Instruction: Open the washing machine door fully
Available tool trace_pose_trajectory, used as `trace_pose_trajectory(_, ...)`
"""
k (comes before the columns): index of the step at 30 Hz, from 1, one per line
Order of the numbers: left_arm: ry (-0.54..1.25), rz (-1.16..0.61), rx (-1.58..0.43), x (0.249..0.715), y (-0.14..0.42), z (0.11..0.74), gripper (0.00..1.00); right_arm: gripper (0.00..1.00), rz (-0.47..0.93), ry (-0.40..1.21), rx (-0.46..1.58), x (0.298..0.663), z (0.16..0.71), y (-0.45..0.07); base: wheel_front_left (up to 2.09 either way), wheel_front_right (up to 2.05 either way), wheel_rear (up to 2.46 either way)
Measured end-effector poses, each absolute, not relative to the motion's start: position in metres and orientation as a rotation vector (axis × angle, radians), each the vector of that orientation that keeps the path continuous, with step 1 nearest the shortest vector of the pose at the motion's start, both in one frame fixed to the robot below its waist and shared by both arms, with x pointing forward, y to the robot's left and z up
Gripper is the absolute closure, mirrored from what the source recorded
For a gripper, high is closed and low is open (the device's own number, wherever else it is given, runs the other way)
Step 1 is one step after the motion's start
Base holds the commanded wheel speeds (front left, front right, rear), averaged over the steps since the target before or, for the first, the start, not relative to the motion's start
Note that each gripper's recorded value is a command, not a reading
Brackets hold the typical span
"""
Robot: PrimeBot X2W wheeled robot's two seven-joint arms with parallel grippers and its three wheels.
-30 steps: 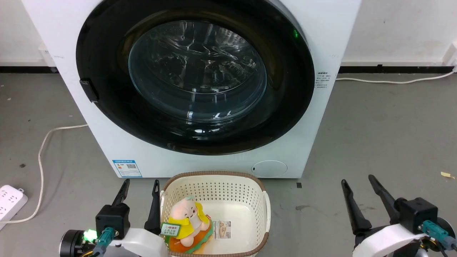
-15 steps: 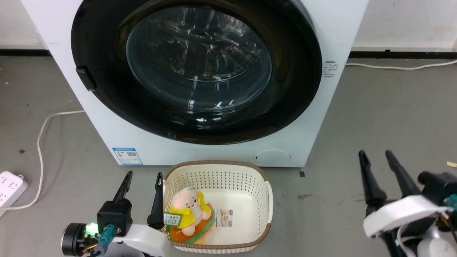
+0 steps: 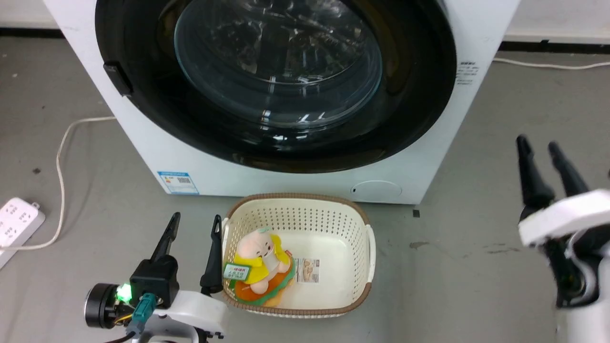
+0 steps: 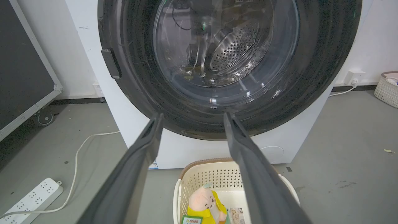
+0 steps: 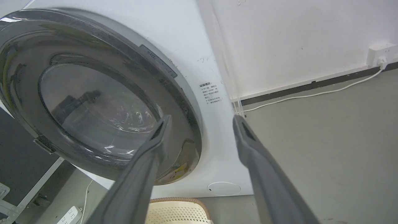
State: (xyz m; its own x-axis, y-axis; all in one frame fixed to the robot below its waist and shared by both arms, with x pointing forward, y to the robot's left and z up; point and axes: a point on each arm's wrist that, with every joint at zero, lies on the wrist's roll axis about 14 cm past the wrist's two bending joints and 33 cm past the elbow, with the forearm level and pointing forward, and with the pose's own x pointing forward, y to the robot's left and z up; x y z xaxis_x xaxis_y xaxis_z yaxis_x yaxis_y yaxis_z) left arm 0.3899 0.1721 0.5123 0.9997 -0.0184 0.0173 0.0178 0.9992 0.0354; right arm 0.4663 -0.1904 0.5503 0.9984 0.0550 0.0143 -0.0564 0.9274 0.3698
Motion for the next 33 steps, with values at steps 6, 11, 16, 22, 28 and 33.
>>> trace_pose_trajectory(6,-0.009,-0.008,0.02,0.393,0.175,0.507,0.0,0.5,0.028,0.017,0.447,0.501,0.553,-0.199,0.0,0.0,0.0)
trace_pose_trajectory(11,-0.015,0.005,0.013,0.397,0.177,0.507,0.0,1.0,0.027,0.047,0.491,0.526,0.554,-0.198,0.0,0.0,0.0)
trace_pose_trajectory(16,-0.022,0.024,0.014,0.399,0.183,0.506,0.0,1.0,0.014,0.106,0.561,0.548,0.548,-0.199,0.0,0.0,0.0)
trace_pose_trajectory(22,-0.023,0.03,0.015,0.401,0.185,0.504,0.0,1.0,0.035,0.174,0.638,0.574,0.549,-0.19,0.0,0.0,0.0)
trace_pose_trajectory(28,-0.034,0.044,0.016,0.403,0.188,0.505,0.0,1.0,0.079,0.31,0.754,0.594,0.536,-0.173,0.0,0.0,0.0)
trace_pose_trajectory(33,-0.039,0.052,0.02,0.404,0.191,0.504,0.0,1.0,0.113,0.417,0.806,0.603,0.526,-0.159,0.0,0.0,0.0)
